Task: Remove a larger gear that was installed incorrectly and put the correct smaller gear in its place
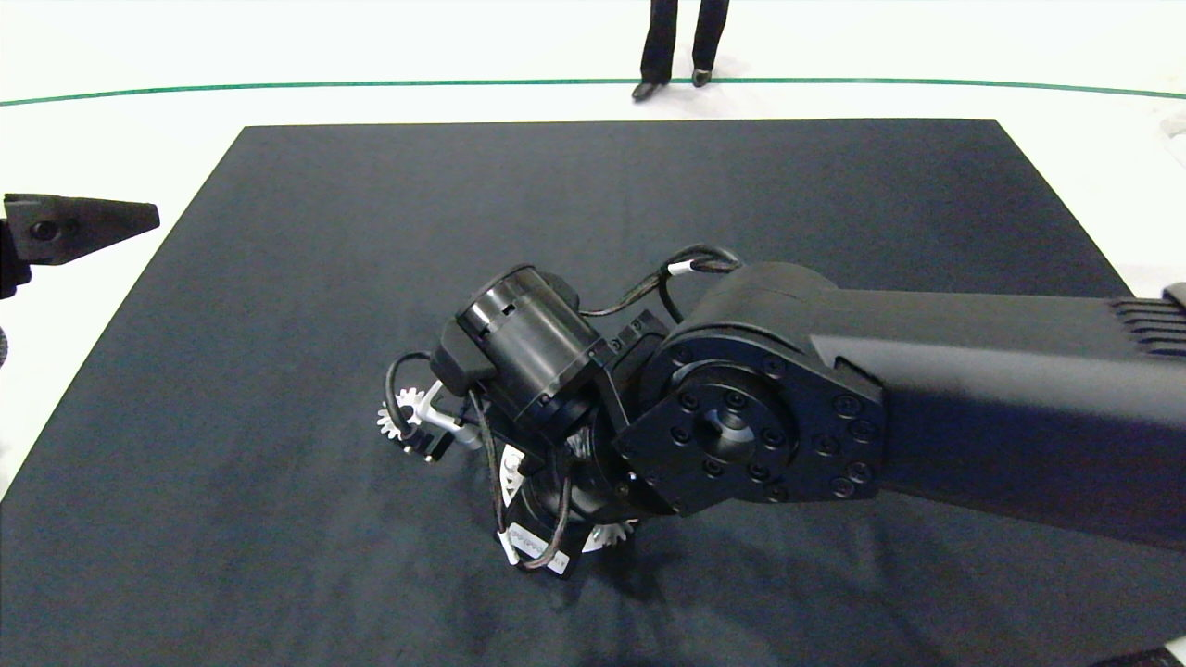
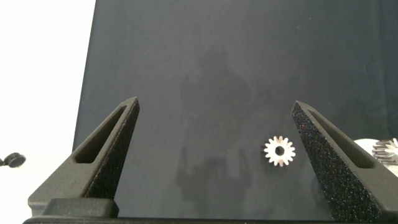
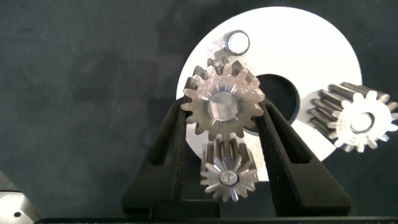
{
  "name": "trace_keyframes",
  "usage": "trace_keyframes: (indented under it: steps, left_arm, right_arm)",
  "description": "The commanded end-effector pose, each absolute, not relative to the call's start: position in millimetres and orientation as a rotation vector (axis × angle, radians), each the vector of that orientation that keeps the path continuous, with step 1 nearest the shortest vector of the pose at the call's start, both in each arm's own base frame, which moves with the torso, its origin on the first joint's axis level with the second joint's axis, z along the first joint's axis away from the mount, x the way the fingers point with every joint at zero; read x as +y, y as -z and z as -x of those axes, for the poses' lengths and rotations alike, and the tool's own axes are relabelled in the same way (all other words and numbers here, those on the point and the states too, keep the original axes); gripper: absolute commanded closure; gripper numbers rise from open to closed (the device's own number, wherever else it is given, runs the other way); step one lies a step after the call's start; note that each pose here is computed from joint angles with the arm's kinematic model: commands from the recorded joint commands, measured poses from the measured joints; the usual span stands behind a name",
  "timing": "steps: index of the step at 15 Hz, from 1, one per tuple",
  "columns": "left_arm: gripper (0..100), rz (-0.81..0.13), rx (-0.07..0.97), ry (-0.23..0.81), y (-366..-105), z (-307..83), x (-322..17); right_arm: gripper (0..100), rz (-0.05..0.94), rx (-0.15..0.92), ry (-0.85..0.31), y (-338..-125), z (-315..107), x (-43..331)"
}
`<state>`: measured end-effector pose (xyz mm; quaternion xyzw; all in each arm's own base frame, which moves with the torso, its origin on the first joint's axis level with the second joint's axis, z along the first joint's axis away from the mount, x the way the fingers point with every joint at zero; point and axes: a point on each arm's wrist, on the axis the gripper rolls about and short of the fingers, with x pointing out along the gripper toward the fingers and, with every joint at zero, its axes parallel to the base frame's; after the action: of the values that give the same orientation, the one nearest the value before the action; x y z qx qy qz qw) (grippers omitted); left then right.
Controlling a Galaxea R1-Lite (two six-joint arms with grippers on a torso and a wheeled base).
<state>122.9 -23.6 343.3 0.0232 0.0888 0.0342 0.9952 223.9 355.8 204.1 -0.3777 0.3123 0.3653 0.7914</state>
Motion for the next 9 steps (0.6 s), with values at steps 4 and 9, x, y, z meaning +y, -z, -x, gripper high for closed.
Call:
trace_keyframes:
  steps: [4,9]
  left_arm:
    - [0,-0.046,0.174,-0.071,-343.8,-120.8,-23.1]
    - [0,-0.042,0.162,-0.071,-345.9,-117.9,-22.3]
  right_arm:
    - [75,0.766,0.653,-0.769,-220.0,-219.4,348.5]
    - [75,0.758,0.665,-0.762,-211.9,-221.2,353.9]
